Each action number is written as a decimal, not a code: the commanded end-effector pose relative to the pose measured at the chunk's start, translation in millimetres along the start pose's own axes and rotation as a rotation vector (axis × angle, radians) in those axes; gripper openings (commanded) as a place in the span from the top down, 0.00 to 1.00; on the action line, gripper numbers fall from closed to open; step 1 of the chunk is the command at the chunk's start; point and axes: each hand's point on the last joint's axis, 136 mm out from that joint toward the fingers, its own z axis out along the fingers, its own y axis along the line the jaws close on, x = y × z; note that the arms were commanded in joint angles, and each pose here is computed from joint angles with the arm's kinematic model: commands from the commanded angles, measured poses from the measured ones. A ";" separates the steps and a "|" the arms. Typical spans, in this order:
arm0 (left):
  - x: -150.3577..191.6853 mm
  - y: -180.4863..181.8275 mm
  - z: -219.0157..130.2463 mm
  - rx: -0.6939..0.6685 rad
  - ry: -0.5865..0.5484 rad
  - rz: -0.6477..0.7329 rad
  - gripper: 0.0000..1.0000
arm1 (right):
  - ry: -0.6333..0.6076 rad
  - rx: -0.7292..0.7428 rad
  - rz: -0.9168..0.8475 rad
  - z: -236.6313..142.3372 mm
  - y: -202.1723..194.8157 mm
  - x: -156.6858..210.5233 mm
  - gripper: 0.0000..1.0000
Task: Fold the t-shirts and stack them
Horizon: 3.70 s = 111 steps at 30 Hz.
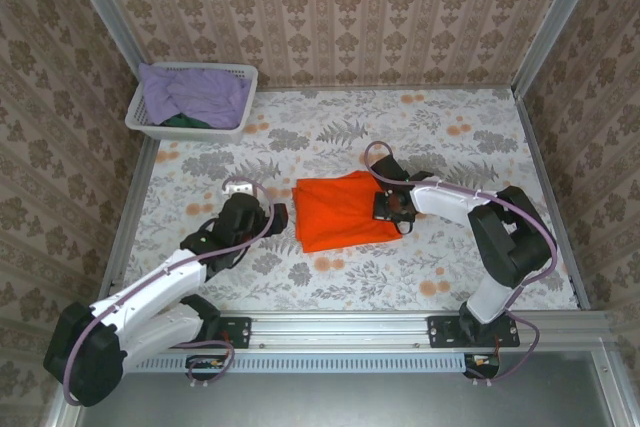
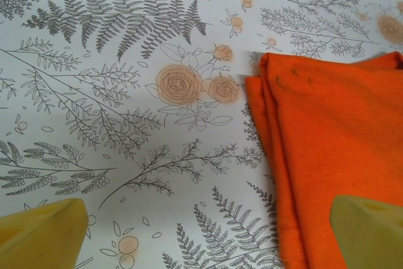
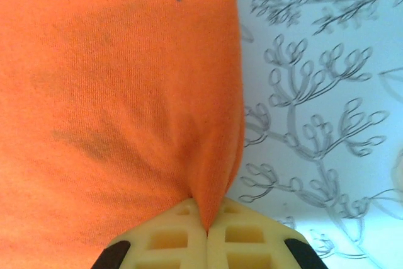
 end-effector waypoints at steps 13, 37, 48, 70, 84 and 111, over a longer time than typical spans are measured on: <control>-10.2 0.2 -1.5 0.019 -0.035 -0.066 0.00 | -0.142 0.341 -0.026 -39.5 -91.6 -117.8 1.00; 11.5 -17.4 37.4 0.057 0.105 -0.008 0.00 | -0.164 0.538 0.195 3.6 -290.2 -265.0 1.00; 13.9 -26.0 43.3 0.083 0.130 0.012 0.00 | -0.133 0.537 0.287 10.7 -353.0 -261.7 1.00; 15.5 -34.3 42.2 0.112 0.151 0.031 0.00 | -0.333 0.258 0.433 -59.2 -268.7 -265.0 0.34; 16.4 -38.5 42.3 0.122 0.157 0.040 0.00 | -0.063 0.245 0.441 41.3 -255.4 -246.7 0.41; 24.9 -41.0 55.5 0.113 0.206 0.063 0.00 | -0.292 -0.031 0.578 82.0 -225.8 -357.4 0.40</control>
